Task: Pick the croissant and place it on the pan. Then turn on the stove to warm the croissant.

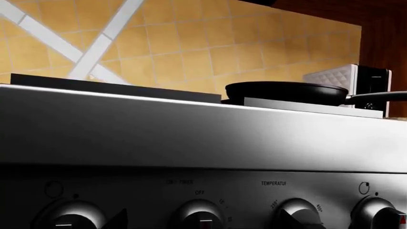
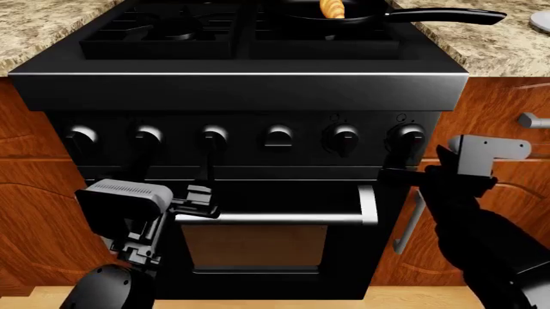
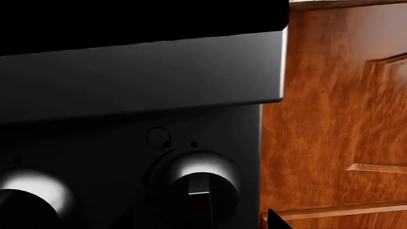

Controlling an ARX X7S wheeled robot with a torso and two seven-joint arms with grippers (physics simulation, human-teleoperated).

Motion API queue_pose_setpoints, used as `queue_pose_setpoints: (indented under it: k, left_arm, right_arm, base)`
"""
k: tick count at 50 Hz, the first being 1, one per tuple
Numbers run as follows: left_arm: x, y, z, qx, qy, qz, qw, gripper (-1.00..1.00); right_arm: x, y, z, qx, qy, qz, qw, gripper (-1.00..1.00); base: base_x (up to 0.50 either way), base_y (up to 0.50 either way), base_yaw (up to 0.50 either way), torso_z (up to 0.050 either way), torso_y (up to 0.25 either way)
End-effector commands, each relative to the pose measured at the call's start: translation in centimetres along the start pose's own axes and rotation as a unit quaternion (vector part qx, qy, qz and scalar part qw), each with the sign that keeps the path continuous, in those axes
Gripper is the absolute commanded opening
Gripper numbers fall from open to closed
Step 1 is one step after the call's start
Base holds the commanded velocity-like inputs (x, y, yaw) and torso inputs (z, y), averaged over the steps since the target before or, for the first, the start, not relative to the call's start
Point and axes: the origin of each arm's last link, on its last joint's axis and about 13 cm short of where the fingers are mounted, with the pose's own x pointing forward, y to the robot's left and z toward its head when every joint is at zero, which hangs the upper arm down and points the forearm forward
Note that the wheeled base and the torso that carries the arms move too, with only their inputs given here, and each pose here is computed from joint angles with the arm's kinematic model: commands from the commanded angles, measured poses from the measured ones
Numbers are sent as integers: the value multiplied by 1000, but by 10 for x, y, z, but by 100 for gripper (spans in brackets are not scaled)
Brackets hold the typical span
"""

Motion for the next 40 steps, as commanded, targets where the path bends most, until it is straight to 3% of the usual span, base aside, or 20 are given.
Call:
queue_pose_setpoints:
  k: [1,32,33,40]
  left_arm:
    - [0,0,0,0,0,0,1000,100]
    - [0,0,-1,-1,2,1,1000,100]
    - [0,0,-1,-1,2,1,1000,100]
    - [0,0,-1,-1,1,1,1000,100]
  right_arm:
    - [3,0,-1,-1,4,2,1000,100]
    - [8,1,-1,-3,11,4,1000,100]
    - [8,1,-1,-3,10,4,1000,-100]
    - [8,1,-1,-5,8,4,1000,-100]
  base:
    - [0,0,0,0,0]
    - [0,0,0,0,0]
    - [0,0,0,0,0]
    - [0,0,0,0,0]
